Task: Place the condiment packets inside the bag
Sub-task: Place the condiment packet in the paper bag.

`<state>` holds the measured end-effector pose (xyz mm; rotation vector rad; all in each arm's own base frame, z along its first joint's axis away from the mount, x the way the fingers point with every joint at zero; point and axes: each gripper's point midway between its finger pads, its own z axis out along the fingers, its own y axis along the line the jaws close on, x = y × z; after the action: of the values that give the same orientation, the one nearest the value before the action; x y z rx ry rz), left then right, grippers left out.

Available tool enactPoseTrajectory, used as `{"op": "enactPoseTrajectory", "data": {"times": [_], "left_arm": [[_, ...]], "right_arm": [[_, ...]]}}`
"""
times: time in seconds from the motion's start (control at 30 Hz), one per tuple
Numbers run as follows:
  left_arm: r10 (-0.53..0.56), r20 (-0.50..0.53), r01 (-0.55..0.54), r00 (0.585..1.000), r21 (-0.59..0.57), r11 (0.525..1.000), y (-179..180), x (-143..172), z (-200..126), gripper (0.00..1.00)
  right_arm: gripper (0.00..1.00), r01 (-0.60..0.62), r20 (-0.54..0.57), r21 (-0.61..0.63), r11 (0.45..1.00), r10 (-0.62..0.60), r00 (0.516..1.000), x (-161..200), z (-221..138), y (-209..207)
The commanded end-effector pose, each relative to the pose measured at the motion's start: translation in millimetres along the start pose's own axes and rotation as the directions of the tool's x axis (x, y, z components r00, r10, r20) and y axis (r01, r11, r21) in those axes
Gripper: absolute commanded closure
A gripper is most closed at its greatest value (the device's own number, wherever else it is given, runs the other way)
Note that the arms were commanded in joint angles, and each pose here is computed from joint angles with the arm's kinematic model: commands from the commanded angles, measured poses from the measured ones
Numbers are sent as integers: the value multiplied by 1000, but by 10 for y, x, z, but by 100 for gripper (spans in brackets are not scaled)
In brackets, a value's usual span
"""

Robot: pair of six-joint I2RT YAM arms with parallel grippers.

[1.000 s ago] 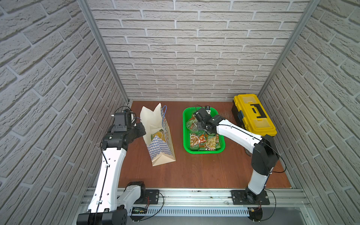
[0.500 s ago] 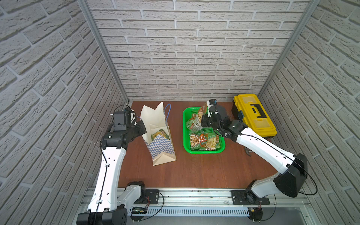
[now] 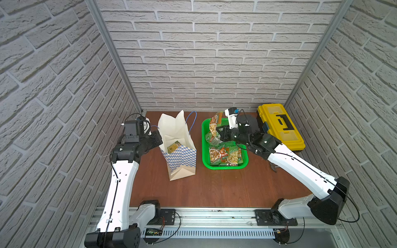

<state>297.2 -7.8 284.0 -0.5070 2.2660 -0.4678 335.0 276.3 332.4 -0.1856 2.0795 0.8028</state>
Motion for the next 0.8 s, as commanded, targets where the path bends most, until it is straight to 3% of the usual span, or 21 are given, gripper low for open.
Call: {"op": "enactPoseTrajectory", "data": {"times": [0.0,0.27,0.43,0.6,0.77], "left_arm": [[0,85,-8,996,93,996,-223,-252,-92,100],[-3,69,-5,998,106,994,-249,-232,-3,100],[-2,67,-5,998,111,994,-246,-215,15,100],[5,64,-12,998,122,992,-257,-196,27,100],[19,60,-26,998,131,991,-269,-173,24,100]], "right_arm": [[97,59,141,-254,965,-23,990,-451,-415,702],[97,140,166,-471,871,-69,984,-569,-681,1494],[97,171,150,-532,829,-106,983,-564,-583,1857],[97,177,87,-511,841,-154,984,-470,-226,2008],[97,198,5,-409,891,-215,977,-264,239,1927]]}}
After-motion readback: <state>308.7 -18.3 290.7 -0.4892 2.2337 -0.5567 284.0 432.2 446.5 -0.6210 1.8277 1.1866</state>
